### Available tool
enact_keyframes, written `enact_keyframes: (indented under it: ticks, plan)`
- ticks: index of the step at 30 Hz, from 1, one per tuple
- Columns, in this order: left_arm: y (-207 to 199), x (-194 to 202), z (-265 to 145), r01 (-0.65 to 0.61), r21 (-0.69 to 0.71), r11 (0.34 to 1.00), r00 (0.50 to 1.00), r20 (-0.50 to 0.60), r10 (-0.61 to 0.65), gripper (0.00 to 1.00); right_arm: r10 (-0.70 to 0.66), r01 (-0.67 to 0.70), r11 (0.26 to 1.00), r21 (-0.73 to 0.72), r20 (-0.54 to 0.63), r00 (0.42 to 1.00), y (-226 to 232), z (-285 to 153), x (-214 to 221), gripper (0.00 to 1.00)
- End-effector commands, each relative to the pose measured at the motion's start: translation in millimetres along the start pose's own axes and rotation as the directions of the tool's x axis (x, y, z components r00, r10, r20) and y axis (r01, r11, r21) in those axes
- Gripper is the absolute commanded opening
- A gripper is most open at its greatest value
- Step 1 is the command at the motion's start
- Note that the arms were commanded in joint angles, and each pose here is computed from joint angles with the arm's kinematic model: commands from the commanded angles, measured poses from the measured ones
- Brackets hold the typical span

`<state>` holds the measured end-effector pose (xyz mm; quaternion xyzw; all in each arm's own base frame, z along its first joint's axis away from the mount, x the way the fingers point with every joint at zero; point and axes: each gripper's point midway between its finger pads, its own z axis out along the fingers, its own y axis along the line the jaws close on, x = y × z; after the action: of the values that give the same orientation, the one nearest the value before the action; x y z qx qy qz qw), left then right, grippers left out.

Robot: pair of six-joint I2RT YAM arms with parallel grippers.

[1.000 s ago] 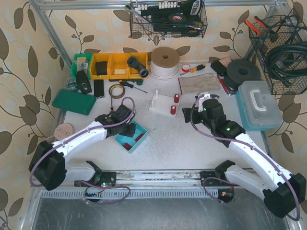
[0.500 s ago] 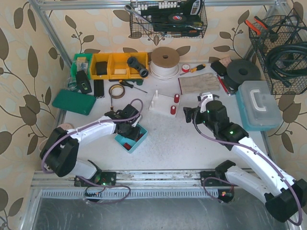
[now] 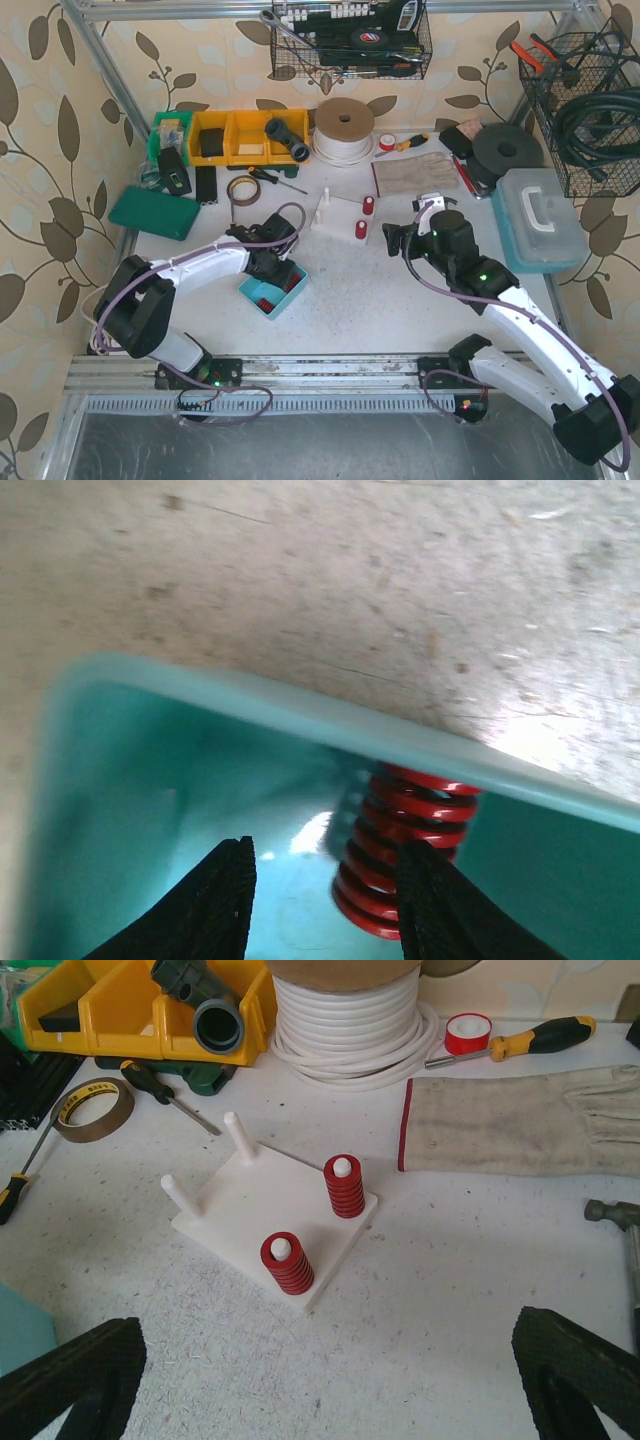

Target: Install the large spring

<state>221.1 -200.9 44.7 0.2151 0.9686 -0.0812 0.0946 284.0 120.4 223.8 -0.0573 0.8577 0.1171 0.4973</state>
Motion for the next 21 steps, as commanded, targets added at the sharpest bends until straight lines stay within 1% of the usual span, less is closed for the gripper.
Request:
enact_keyframes:
  ticks: [1, 5, 9, 11, 15, 19, 21]
  plan:
    - [26.6, -8.4, -21.5, 0.015, -0.149, 0.989, 0.998, 0.063, -0.005, 0.43, 0.001, -0.001, 1.0, 0.007, -0.009, 1.0, -1.5, 4.7, 4.9, 0.98]
    - [28.1, -23.5, -55.0, 0.056, -0.151, 0.987, 0.981, 0.191, -0.026, 0.43, 0.0, 0.0, 1.0, 0.011, -0.014, 1.0, -2.0, 6.2, 6.1, 0.98]
    - [23.6, -22.6, -67.7, 0.077, -0.108, 0.991, 0.971, 0.235, -0.05, 0.43, -0.002, 0.002, 1.0, 0.012, -0.017, 1.0, -2.1, 7.0, 6.8, 0.98]
    - [14.8, -19.7, -67.1, 0.064, -0.056, 0.996, 0.973, 0.227, -0.05, 0.43, -0.002, 0.002, 1.0, 0.012, -0.019, 1.0, -1.8, 8.1, 6.9, 0.98]
    - [-1.0, -11.9, -56.2, 0.048, 0.035, 0.998, 0.983, 0.175, -0.053, 0.43, -0.003, 0.003, 1.0, 0.011, -0.025, 1.0, -1.4, 8.7, 8.1, 0.98]
    - [-6.9, -2.3, -40.6, 0.049, 0.069, 0.996, 0.992, 0.11, -0.057, 0.42, -0.002, 0.003, 1.0, 0.012, -0.021, 1.0, -1.9, 8.6, 7.5, 0.98]
    - [-6.4, 1.9, -33.4, 0.045, 0.065, 0.997, 0.995, 0.084, -0.051, 0.43, -0.003, 0.003, 1.0, 0.013, -0.024, 1.0, -2.0, 9.4, 8.3, 0.98]
